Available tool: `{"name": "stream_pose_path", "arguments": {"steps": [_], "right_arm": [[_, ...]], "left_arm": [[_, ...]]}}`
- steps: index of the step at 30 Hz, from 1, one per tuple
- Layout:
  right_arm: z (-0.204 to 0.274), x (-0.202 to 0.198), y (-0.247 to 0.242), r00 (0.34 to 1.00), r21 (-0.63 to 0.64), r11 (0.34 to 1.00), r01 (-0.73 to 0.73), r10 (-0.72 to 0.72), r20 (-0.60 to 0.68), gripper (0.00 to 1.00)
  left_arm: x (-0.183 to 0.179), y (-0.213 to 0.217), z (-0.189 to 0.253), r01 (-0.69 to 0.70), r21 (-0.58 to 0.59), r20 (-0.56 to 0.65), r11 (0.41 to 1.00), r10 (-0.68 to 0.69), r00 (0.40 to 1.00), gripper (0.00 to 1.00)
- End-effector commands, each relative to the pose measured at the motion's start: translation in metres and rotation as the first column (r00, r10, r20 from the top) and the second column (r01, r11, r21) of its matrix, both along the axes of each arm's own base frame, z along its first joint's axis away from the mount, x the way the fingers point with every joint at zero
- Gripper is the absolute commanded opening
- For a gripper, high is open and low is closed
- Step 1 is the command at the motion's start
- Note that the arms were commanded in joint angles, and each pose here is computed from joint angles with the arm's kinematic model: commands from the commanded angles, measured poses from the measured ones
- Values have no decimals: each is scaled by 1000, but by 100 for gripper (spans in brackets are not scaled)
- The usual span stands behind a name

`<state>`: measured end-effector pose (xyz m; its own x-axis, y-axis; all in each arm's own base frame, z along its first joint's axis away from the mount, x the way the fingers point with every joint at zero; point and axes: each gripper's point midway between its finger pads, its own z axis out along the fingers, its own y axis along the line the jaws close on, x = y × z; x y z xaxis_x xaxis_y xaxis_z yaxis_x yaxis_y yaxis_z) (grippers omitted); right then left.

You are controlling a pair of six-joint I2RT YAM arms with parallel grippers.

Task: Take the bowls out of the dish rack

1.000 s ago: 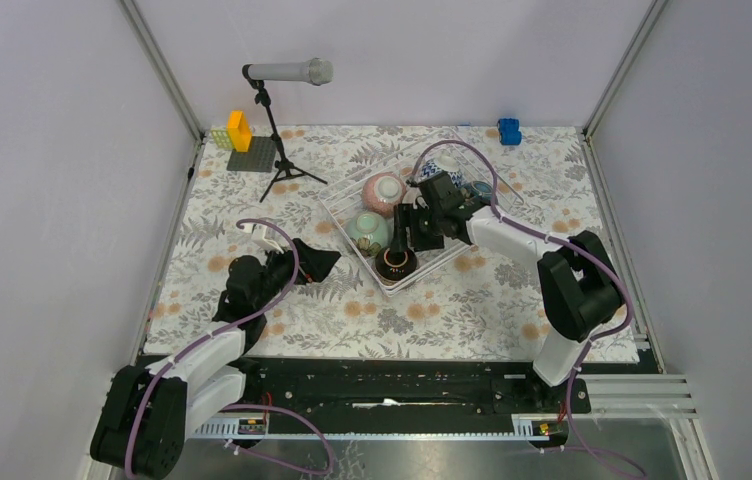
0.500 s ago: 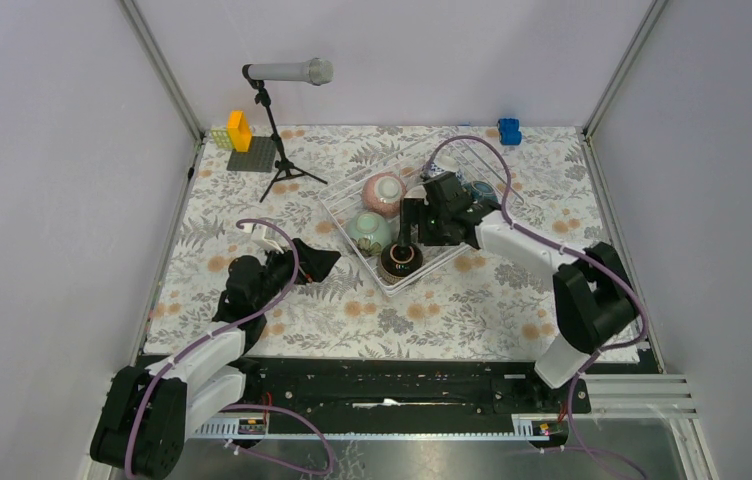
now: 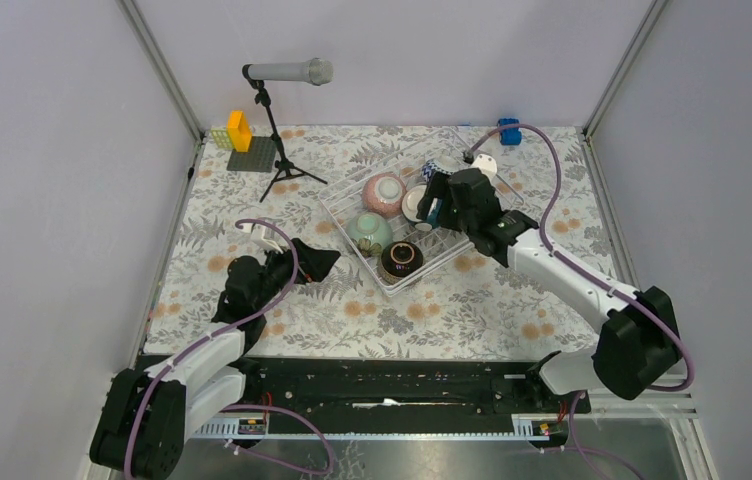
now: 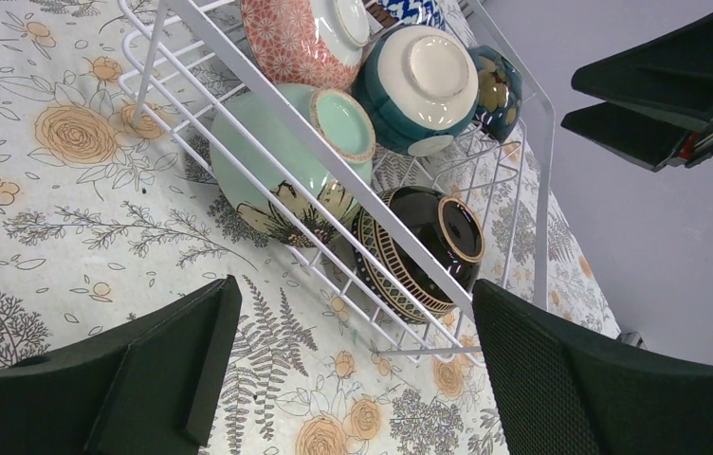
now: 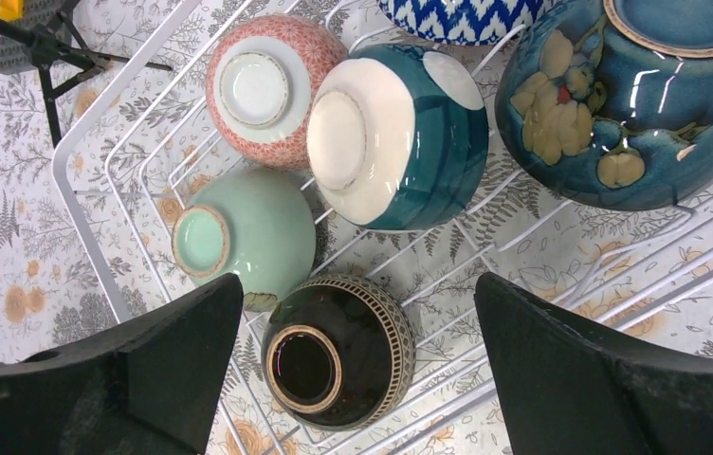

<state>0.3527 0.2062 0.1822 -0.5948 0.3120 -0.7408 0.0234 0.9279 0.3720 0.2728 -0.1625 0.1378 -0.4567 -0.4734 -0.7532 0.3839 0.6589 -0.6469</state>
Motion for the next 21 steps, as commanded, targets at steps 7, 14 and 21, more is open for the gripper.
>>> {"name": "stream_pose_path", "arguments": {"steps": [7, 14, 21], "right_arm": [[-11, 38, 5, 997, 47, 996, -70, 71, -19, 100], [-25, 56, 7, 992, 45, 993, -112, 115, -61, 100], [-44, 67, 3, 992, 37, 995, -87, 90, -88, 100]], "left_arm": [[4, -2, 19, 4, -12, 66, 1000, -3, 998, 97], [4, -2, 19, 6, -13, 68, 1000, -5, 998, 99], [3, -2, 22, 6, -15, 77, 1000, -5, 997, 99]]}}
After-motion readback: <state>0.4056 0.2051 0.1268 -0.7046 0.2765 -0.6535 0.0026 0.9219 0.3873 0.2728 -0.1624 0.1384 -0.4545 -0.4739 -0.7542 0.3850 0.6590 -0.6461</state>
